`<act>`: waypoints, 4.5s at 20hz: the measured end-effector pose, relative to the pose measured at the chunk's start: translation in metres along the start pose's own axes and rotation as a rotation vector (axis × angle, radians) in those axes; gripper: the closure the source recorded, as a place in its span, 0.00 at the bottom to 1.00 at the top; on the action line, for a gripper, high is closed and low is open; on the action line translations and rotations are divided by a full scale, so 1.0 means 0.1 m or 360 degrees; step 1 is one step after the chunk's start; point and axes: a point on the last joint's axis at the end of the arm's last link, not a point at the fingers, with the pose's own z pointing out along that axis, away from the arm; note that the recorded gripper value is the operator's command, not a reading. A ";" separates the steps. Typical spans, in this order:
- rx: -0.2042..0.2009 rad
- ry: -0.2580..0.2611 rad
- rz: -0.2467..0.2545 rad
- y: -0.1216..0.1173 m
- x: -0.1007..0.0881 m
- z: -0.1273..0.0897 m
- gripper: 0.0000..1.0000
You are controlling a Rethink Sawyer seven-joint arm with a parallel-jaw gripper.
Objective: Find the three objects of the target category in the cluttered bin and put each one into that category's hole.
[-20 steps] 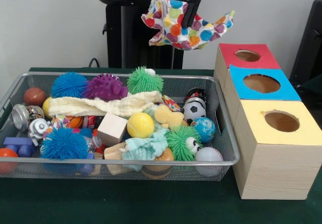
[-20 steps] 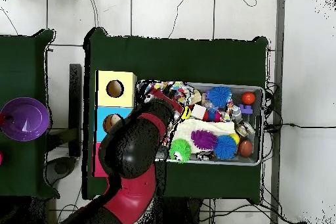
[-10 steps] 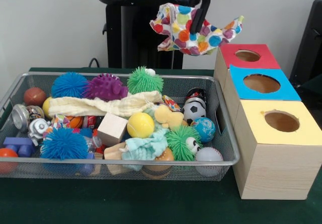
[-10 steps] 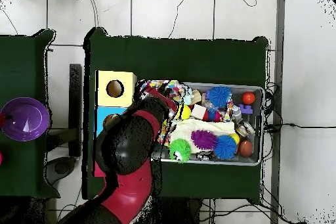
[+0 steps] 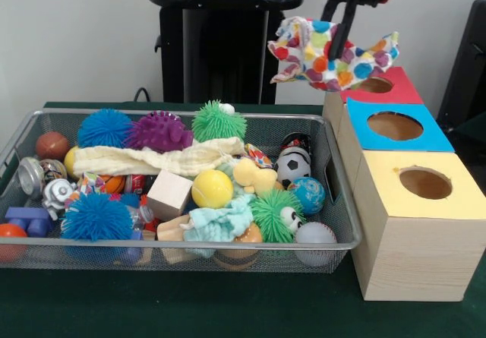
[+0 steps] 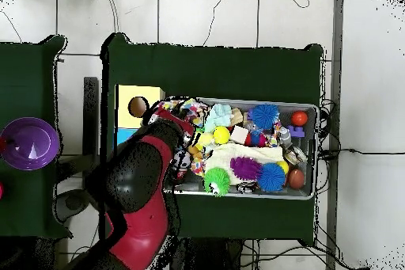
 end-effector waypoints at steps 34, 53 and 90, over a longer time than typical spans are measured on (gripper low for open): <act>0.0017 0.0207 -0.0351 0.27 0.59 0.40 1.00; -0.0086 0.0363 -0.0478 0.61 1.11 0.64 1.00; -0.0173 0.0170 -0.0187 1.09 1.09 0.73 1.00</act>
